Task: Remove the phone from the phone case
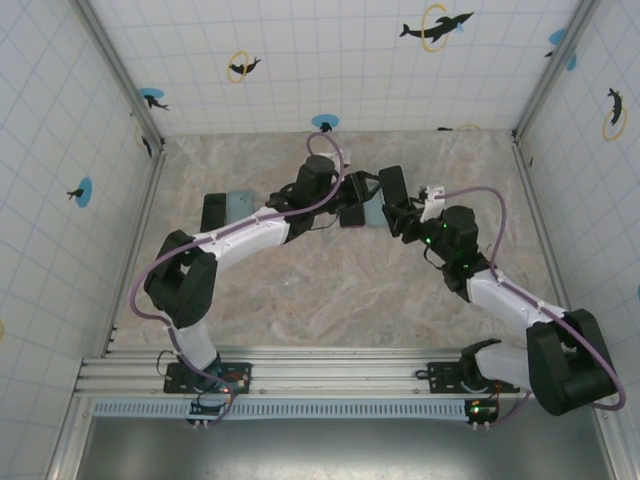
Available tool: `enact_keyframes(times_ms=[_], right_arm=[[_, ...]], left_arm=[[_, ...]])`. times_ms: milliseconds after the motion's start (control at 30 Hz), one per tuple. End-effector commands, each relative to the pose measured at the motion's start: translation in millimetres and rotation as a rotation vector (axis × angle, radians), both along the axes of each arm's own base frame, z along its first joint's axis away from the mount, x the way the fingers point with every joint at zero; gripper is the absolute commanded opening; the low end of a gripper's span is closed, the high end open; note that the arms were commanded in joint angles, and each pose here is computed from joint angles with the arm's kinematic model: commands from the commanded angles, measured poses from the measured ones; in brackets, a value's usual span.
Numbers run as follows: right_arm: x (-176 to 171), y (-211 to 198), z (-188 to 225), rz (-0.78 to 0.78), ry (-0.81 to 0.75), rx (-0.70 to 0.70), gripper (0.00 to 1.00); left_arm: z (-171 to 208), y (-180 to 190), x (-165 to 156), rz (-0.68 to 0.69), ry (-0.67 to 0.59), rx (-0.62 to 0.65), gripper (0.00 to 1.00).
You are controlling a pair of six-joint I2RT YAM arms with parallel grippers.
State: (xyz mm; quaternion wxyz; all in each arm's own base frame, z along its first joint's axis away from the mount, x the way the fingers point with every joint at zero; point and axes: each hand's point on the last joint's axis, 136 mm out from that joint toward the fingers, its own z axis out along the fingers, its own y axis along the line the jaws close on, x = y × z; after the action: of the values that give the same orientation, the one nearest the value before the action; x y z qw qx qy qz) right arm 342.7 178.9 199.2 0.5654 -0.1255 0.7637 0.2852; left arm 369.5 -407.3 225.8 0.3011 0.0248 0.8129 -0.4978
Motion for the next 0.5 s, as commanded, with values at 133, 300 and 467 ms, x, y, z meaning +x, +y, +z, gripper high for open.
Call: enact_keyframes(times_ms=[133, 300, 467], right_arm=[[-11, 12, 23, 0.061, -0.079, 0.008, 0.41], [-13, 18, 25, 0.089, -0.075, 0.008, 0.40], [-14, 21, 25, 0.106, -0.073, 0.008, 0.41]], left_arm=[[10, -12, 2, -0.026, -0.031, -0.010, 0.40], [9, -15, -2, -0.044, -0.027, -0.020, 0.28], [17, -15, -4, -0.047, -0.034, -0.056, 0.12]])
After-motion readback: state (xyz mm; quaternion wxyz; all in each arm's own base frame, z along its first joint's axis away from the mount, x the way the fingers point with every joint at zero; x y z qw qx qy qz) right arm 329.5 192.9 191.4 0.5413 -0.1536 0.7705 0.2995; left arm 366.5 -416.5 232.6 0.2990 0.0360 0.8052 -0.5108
